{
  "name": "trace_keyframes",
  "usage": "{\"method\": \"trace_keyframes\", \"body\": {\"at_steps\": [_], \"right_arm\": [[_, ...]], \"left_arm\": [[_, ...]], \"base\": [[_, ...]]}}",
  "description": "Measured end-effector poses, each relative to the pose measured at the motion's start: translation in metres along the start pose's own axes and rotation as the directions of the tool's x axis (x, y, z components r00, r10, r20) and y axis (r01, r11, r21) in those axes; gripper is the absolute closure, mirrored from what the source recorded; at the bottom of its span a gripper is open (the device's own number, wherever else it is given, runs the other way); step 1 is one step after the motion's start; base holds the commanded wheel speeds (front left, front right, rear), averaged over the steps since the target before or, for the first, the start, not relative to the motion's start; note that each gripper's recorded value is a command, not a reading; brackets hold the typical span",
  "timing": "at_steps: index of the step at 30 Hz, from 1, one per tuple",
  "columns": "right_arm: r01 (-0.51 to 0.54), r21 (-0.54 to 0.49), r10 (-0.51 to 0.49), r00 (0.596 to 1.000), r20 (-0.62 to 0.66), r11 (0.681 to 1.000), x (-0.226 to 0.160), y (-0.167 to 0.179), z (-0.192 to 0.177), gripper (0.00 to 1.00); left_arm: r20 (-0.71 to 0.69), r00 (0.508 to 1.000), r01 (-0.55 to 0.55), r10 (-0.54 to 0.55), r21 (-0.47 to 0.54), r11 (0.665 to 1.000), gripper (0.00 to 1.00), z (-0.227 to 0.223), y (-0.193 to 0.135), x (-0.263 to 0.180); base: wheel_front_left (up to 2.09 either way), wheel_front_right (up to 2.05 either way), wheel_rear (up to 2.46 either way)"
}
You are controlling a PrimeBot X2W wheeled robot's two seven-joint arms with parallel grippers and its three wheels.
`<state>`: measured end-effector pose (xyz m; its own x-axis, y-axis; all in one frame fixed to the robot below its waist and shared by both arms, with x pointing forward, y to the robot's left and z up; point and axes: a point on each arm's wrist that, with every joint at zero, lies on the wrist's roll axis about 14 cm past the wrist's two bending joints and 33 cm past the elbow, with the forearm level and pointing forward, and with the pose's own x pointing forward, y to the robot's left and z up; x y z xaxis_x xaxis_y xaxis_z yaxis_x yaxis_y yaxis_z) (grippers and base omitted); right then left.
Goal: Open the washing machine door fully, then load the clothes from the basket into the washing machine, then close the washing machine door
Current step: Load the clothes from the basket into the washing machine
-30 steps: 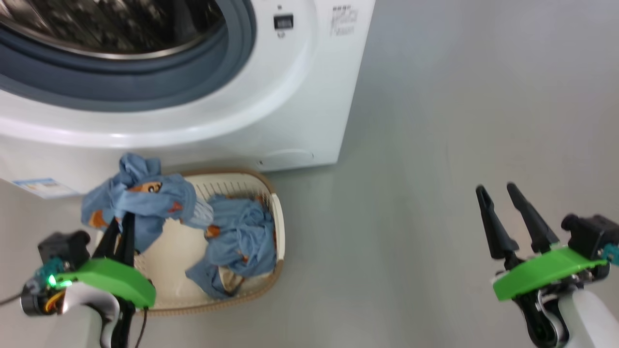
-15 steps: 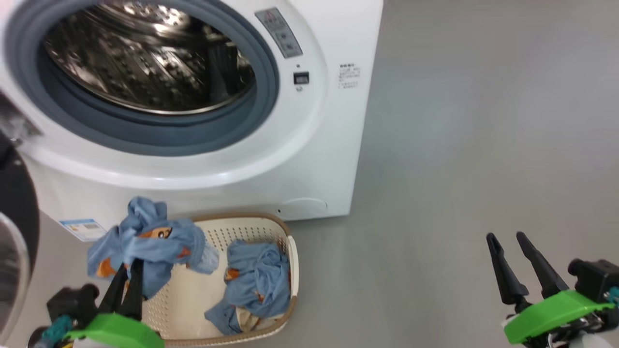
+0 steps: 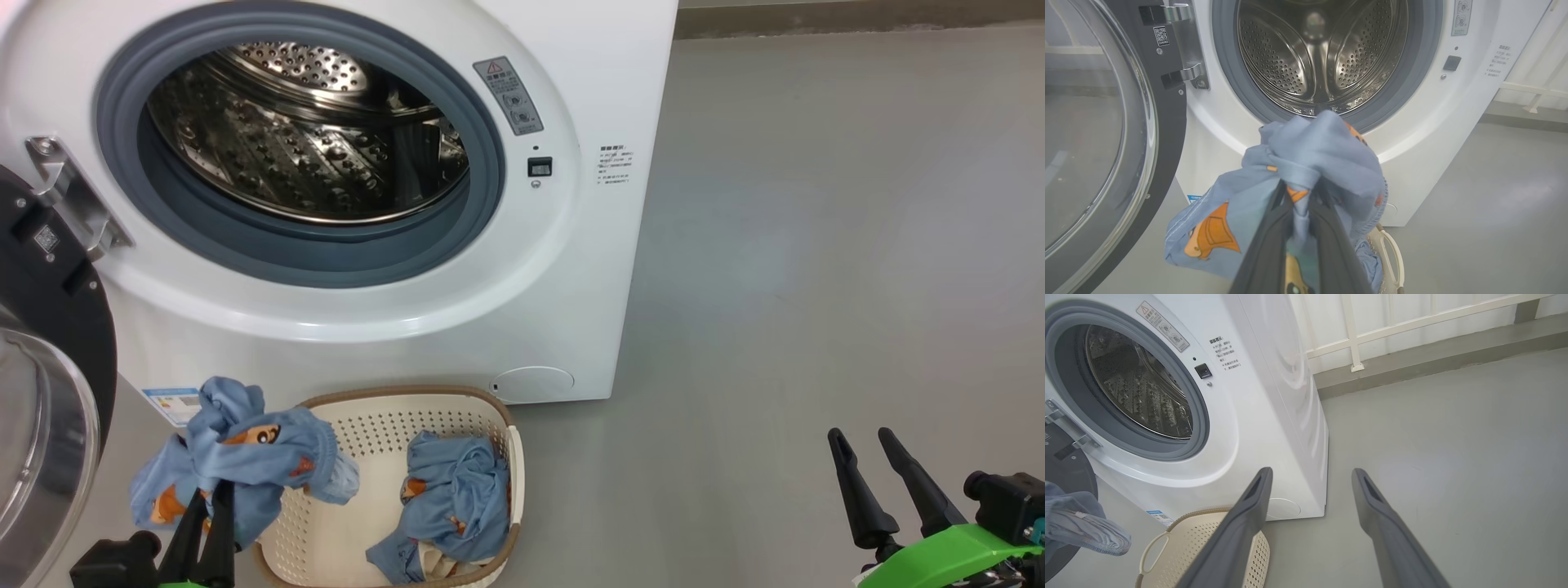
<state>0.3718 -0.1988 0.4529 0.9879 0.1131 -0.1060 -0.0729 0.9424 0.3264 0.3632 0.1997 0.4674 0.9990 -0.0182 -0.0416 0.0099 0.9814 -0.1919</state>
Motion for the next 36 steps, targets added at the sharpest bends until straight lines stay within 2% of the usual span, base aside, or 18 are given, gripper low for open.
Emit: {"method": "trace_keyframes", "body": {"at_steps": [17, 27, 36], "right_arm": [[0.027, 0.01, -0.026, 0.999, -0.039, 1.0, 0.009, -0.009, -0.013, 0.0], [0.025, 0.022, -0.024, 0.999, -0.036, 0.999, 0.045, -0.011, -0.015, 0.0], [0.055, 0.045, -0.052, 0.997, -0.063, 0.997, 0.069, -0.02, -0.032, 0.0]], "left_arm": [[-0.012, 1.0, 0.003, -0.003, -0.009, 1.0, 1.0, -0.005, -0.003, 0.019], [0.054, 0.998, 0.043, -0.041, -0.037, 0.998, 1.0, 0.012, -0.018, 0.087], [0.144, 0.983, 0.113, -0.111, -0.006, 0.994, 1.0, 0.036, -0.034, 0.156]], "base": [[0.0, 0.0, 0.0], [0.0, 0.0, 0.0], [0.0, 0.0, 0.0]]}}
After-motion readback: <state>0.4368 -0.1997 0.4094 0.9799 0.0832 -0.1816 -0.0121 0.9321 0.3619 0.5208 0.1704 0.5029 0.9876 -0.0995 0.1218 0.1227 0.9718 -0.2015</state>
